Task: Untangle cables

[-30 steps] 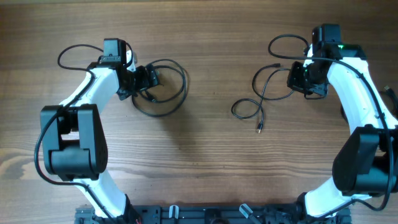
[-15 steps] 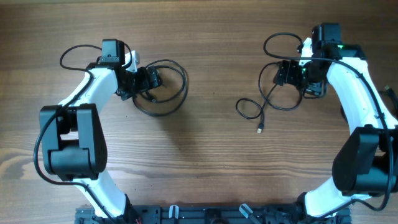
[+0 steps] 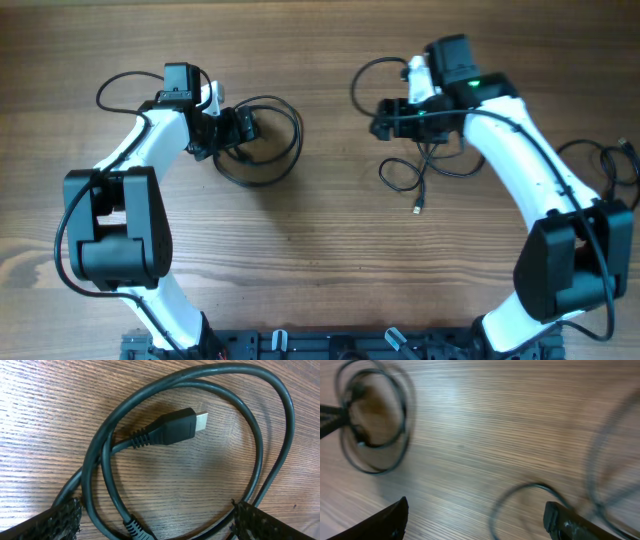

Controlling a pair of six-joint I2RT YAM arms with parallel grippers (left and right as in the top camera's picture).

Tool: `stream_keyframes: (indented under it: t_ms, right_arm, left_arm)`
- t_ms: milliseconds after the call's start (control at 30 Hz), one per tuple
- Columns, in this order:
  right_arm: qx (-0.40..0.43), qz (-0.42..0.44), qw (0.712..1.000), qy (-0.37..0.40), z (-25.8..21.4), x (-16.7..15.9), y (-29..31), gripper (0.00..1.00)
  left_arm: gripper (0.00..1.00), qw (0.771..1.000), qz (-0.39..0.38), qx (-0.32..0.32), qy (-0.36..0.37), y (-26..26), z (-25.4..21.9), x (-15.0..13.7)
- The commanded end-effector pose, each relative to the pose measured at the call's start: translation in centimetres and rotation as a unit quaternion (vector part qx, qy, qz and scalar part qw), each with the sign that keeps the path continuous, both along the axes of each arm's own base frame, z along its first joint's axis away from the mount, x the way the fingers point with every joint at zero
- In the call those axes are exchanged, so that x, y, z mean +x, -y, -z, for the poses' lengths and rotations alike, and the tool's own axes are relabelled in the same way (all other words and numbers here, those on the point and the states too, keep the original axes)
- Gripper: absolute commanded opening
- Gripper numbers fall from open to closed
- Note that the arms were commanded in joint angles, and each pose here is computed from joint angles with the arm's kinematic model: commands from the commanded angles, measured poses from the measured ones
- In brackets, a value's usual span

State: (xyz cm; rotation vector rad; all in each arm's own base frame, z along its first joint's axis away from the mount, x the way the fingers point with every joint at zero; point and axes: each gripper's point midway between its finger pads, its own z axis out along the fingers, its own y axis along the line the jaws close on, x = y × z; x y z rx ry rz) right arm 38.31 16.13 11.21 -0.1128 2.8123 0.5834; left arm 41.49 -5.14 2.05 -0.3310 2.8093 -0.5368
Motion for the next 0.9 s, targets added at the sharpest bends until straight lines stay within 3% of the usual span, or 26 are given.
stream_keyframes:
  t_ms: [0,267,567,733,867]
  right_arm:
    - [0.005,-0.011,0.999,-0.038,3.4,-0.6,-3.4,0.91]
    - [-0.096,0.015,0.988,-0.123,12.2,-1.3,0.6,0.92]
    - [-0.228,0.143,0.940,-0.208,12.8,-3.4,15.3,0.96]
    - [-0.196,0.200,0.934,-0.222,12.9,-3.4,18.9,1.00]
    - [-0.099,0.198,0.955,-0.198,12.8,-1.2,16.1,1.00]
  left_arm:
    - [1.00,1.000,0.000,0.023,0.012,-0.9,-0.5,0.0]
    - [1.00,1.000,0.000,0.024,0.012,-0.9,-0.5,0.0]
    - [1.00,1.000,-0.002,0.023,0.011,-0.9,-0.5,0.0]
    - [1.00,1.000,0.000,0.023,0.012,-0.8,-0.5,0.0]
    - [1.00,1.000,0.005,0.023,0.015,-0.3,-0.6,0.1]
